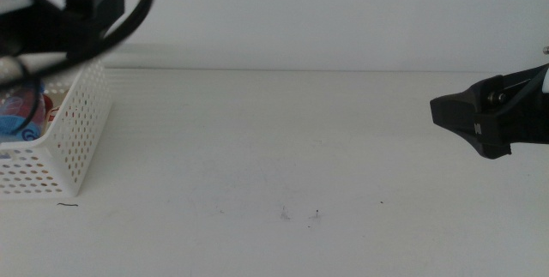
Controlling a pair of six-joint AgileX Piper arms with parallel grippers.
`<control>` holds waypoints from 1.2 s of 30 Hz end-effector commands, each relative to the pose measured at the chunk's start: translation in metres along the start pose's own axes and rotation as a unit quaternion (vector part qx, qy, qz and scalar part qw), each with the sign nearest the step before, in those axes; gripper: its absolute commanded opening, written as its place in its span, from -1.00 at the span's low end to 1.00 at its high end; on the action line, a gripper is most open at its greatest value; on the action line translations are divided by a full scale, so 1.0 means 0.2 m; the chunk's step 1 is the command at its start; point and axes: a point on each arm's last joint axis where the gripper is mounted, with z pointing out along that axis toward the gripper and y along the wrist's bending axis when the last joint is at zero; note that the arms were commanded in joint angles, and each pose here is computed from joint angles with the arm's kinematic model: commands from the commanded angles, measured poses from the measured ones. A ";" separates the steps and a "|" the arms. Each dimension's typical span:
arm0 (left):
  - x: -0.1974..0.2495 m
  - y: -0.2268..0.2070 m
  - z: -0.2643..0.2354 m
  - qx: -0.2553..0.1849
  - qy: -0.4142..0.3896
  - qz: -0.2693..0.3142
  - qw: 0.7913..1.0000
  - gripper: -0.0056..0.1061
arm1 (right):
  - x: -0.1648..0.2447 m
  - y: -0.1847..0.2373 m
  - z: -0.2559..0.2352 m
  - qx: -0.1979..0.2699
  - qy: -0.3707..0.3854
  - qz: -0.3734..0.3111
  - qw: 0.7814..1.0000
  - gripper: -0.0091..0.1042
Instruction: Use arms to grab the bottles and put them into the dustbin to the left of the table.
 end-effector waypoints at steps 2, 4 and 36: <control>0.02 -0.02 -0.07 -0.001 -0.027 -0.007 1.000 0.58 | -0.01 0.00 -0.02 0.001 -0.007 -0.007 1.000 0.78; 0.03 -0.03 -0.10 0.004 -0.019 -0.004 1.000 0.58 | -0.01 0.00 -0.02 0.001 -0.007 -0.007 1.000 0.78; 0.46 0.00 -0.36 -0.074 -0.037 0.029 0.996 0.58 | 0.60 -0.25 0.02 0.077 -0.121 0.129 0.981 0.78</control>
